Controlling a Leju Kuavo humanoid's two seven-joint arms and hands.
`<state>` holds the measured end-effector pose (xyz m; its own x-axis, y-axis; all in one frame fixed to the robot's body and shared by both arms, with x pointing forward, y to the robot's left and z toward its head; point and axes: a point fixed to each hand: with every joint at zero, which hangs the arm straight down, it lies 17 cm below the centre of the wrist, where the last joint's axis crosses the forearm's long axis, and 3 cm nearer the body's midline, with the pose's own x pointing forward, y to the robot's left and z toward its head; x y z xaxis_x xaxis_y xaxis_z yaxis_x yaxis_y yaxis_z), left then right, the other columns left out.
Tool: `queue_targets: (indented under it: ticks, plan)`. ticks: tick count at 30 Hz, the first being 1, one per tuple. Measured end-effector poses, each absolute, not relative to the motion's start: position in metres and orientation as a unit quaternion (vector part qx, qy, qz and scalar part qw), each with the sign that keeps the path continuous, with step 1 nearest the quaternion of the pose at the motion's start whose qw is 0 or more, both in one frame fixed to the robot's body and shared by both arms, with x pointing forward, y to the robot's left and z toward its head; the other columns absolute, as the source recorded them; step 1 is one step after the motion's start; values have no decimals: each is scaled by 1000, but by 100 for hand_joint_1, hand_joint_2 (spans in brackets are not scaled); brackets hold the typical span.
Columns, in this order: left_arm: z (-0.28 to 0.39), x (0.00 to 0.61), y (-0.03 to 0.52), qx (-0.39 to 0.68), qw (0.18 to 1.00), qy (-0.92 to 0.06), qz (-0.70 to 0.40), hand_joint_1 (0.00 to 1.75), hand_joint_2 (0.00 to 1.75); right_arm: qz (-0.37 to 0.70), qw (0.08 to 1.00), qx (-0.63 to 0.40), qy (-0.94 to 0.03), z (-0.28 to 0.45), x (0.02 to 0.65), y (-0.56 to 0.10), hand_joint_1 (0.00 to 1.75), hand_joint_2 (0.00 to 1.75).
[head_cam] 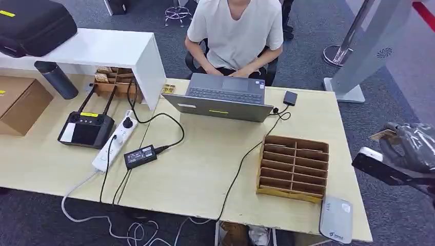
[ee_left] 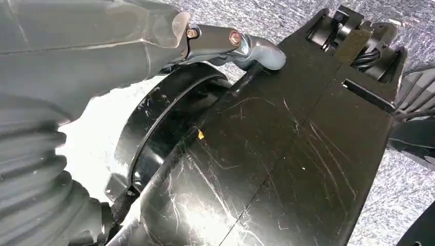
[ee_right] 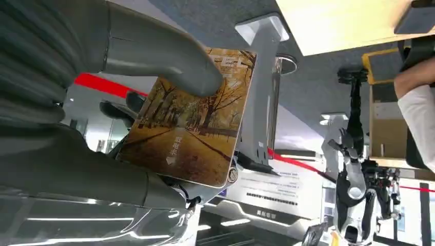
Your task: Pass the card to the sensor for recognition and then transmit it.
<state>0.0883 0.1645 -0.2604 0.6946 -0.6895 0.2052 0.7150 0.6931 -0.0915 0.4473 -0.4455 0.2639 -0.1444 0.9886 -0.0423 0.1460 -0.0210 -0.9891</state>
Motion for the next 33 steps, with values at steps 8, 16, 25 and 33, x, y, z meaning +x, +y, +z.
queue_targets:
  ticks: [8,16,25,33]
  plan:
    - [-260,89,163,-84,919,-79,-377,0,175,532,424,-490,-545,255,437,-447,175,175]
    - [-260,89,163,-85,919,-79,-376,0,175,554,427,-460,-547,232,423,-429,175,175]
    - [-260,88,163,-84,920,-75,-376,0,175,574,441,-411,-555,179,405,-388,175,175]
    - [-260,88,163,-84,920,-74,-376,0,175,584,450,-381,-558,156,398,-367,175,175]
